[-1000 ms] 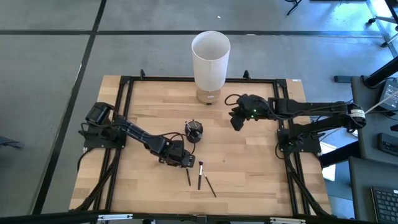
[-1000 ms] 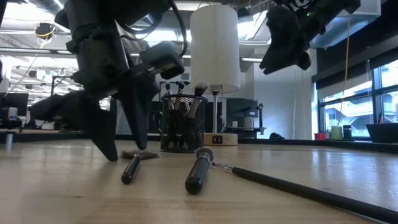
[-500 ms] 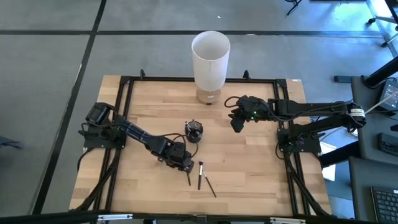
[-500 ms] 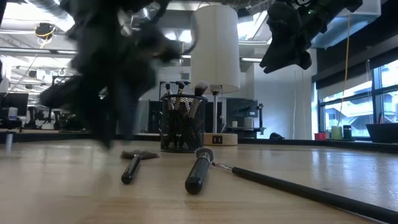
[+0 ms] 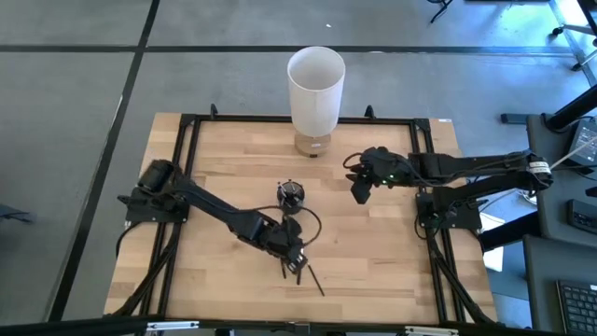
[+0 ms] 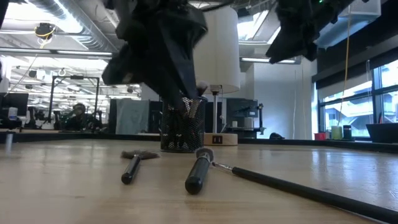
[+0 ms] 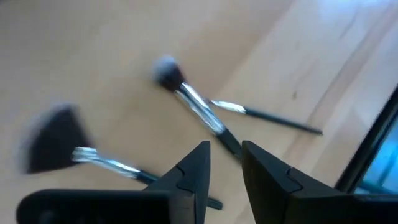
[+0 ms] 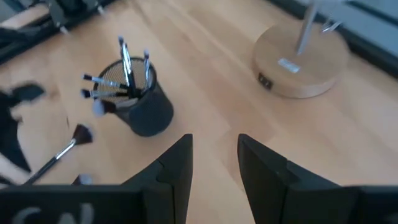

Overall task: Put items in baskets/containers
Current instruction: Put the black powder brush into the black pen holder

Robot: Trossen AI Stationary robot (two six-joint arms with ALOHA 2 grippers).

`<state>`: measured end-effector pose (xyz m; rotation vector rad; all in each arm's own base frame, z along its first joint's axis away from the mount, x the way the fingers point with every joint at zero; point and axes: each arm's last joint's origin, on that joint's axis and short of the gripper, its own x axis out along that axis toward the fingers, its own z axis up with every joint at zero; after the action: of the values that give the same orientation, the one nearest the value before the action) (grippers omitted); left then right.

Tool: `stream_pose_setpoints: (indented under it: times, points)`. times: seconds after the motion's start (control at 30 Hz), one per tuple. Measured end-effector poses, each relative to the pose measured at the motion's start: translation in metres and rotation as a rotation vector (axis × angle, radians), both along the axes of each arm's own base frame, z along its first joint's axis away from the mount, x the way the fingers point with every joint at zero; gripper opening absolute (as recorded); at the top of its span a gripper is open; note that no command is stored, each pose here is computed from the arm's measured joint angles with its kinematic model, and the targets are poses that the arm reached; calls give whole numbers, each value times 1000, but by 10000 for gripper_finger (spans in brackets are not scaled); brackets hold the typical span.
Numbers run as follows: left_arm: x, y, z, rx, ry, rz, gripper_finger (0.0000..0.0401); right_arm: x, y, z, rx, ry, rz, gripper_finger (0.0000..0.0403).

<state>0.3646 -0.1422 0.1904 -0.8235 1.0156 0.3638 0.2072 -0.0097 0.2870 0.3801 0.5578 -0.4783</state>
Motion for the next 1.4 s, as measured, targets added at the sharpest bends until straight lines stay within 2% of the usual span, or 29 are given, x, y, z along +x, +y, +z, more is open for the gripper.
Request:
stream_pose_setpoints:
  times: [0.2, 0.37, 0.47, 0.7, 0.87, 1.1, 1.23, 1.4]
  points:
    - [22, -13, -15, -7, 60, -45, 79, -19, 9, 10, -35, -36, -69, 126]
    - [25, -6, -20, -68, 130, 125, 77, -23, 16, 11, -42, -47, -72, 126]
    - [27, 2, -20, -85, 140, 183, 77, -23, 19, 11, -41, -47, -56, 126]
    - [33, 18, -25, -159, 188, 201, 80, -24, 23, 10, -43, -34, -33, 126]
    - [37, 22, -32, -249, 231, 167, 109, -25, 24, 8, -44, -14, -33, 126]
    - [39, 27, -31, -290, 240, 240, 167, -25, 24, 9, -40, -17, -35, 126]
    - [39, 30, -40, -289, 276, 277, 174, -25, 24, 8, -35, -19, -38, 126]
    - [44, 31, -52, -337, 314, 250, 171, -25, 24, 8, -36, -7, -39, 126]
